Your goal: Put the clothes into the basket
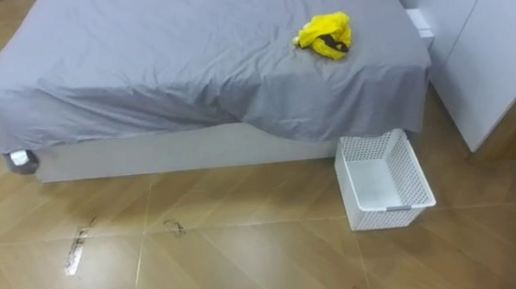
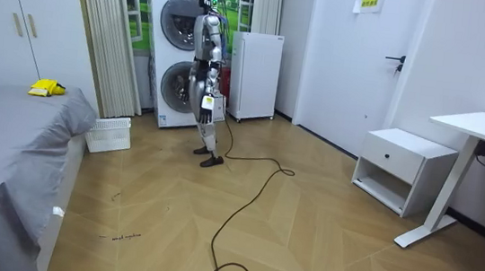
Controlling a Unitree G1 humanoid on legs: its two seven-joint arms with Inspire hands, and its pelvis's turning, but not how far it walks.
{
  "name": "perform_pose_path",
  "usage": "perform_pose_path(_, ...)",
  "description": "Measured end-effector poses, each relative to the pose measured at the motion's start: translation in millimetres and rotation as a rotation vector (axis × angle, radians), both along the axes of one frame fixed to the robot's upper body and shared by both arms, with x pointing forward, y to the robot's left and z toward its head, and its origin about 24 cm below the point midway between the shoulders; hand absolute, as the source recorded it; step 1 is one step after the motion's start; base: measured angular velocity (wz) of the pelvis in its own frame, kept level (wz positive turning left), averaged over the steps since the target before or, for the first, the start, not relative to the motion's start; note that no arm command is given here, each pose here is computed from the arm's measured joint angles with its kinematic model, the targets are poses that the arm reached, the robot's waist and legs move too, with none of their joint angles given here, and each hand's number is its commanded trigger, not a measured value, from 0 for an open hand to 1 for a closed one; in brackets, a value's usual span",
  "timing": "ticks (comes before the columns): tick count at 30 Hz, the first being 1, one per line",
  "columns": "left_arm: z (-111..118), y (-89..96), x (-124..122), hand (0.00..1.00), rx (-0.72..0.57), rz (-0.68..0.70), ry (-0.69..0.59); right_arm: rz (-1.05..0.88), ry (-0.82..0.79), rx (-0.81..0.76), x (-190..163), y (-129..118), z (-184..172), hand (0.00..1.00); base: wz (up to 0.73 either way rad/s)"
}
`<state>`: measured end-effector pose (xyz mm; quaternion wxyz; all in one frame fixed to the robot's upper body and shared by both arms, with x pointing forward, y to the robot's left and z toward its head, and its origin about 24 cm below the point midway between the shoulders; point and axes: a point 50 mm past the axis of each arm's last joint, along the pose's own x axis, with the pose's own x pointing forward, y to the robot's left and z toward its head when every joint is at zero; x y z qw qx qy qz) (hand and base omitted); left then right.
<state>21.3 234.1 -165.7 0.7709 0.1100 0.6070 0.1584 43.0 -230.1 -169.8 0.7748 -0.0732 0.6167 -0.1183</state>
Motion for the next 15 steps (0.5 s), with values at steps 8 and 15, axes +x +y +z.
perform_pose_path(8,-0.3,5.9,-18.9,0.0,0.009,0.009,0.066,0.019,0.003,0.012,-1.9,-1.3,0.1,0.0,0.07)
perform_pose_path(15,-1.9,-1.4,-30.6,0.0,-0.007,0.023,0.095,0.028,0.003,0.005,1.0,-1.4,0.3,0.0,-0.17)
